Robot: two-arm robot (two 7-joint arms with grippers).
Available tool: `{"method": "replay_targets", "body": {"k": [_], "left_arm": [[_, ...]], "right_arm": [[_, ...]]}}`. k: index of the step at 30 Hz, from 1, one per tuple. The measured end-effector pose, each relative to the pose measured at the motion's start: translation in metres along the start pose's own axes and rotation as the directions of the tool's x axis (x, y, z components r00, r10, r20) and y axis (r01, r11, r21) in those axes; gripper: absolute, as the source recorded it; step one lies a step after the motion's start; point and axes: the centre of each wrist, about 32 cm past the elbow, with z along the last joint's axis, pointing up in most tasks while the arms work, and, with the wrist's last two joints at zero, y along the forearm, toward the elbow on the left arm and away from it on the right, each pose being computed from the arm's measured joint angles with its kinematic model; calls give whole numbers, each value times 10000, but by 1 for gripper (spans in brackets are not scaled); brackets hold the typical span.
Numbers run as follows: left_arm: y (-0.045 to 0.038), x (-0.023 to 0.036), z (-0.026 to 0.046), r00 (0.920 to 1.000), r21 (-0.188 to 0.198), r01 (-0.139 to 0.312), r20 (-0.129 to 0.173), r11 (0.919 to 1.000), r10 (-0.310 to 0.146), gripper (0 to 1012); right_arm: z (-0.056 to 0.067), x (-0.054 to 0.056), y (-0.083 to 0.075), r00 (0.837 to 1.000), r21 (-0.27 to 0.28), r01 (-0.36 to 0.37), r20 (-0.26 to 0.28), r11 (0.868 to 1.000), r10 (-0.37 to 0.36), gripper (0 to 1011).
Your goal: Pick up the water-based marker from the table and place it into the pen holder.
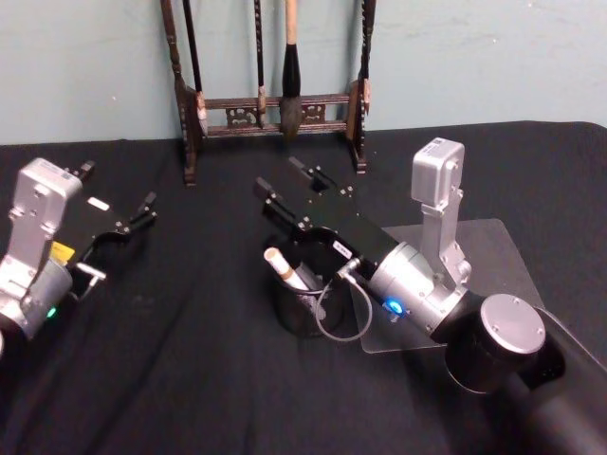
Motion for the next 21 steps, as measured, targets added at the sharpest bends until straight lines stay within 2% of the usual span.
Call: {"method": "replay_targets", "body": {"k": [8, 14, 21], "left_arm": [[0, 0, 0, 10000, 1, 1, 0, 10000, -1, 1001], [0, 0, 0, 10000, 0, 0, 0, 10000, 0, 1001], [0, 0, 0, 10000, 0, 0, 1, 10000, 0, 1001]], "right_arm": [[0, 1, 0, 10000, 4, -1, 2, 10000, 1, 855], [0, 1, 0, 10000, 8, -1, 3, 10000, 1, 998], [223, 115, -54, 9989, 775, 350, 279, 9964, -373, 1002]]}}
